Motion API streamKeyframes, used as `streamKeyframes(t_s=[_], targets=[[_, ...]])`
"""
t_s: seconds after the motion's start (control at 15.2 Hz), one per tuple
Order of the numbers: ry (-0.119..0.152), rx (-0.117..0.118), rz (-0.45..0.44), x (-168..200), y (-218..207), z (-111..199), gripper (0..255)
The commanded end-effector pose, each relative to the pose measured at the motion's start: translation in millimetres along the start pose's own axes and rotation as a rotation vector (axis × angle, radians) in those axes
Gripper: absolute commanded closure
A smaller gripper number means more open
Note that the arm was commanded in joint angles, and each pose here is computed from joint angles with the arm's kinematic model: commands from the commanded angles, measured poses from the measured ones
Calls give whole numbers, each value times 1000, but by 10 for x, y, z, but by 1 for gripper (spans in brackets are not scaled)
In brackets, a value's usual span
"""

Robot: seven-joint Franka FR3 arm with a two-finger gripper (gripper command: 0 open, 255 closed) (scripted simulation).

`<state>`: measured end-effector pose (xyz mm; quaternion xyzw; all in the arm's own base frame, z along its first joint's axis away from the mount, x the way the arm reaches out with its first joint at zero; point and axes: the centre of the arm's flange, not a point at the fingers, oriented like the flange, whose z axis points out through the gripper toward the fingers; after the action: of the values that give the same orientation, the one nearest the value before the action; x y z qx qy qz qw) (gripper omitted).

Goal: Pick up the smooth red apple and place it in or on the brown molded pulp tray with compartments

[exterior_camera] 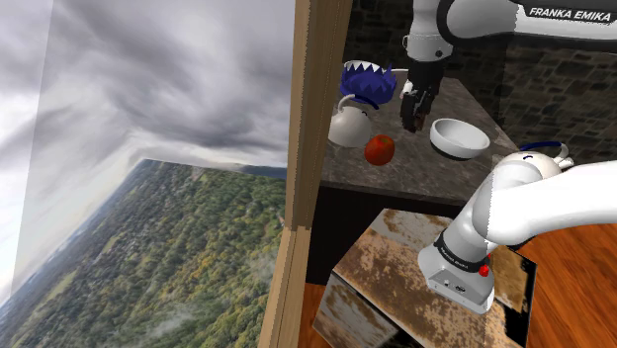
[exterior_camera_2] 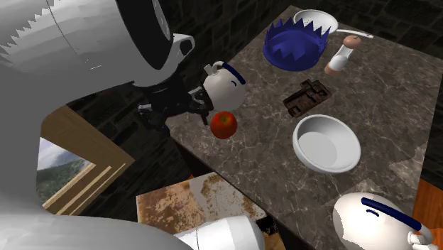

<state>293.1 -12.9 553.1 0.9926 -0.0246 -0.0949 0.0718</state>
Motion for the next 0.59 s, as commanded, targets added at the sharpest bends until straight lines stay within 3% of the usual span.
streamKeyframes(t_s=[0.0,0.53], targets=[[0,0,0,0,0,0,0],[95,138,299,528,713,605,0]])
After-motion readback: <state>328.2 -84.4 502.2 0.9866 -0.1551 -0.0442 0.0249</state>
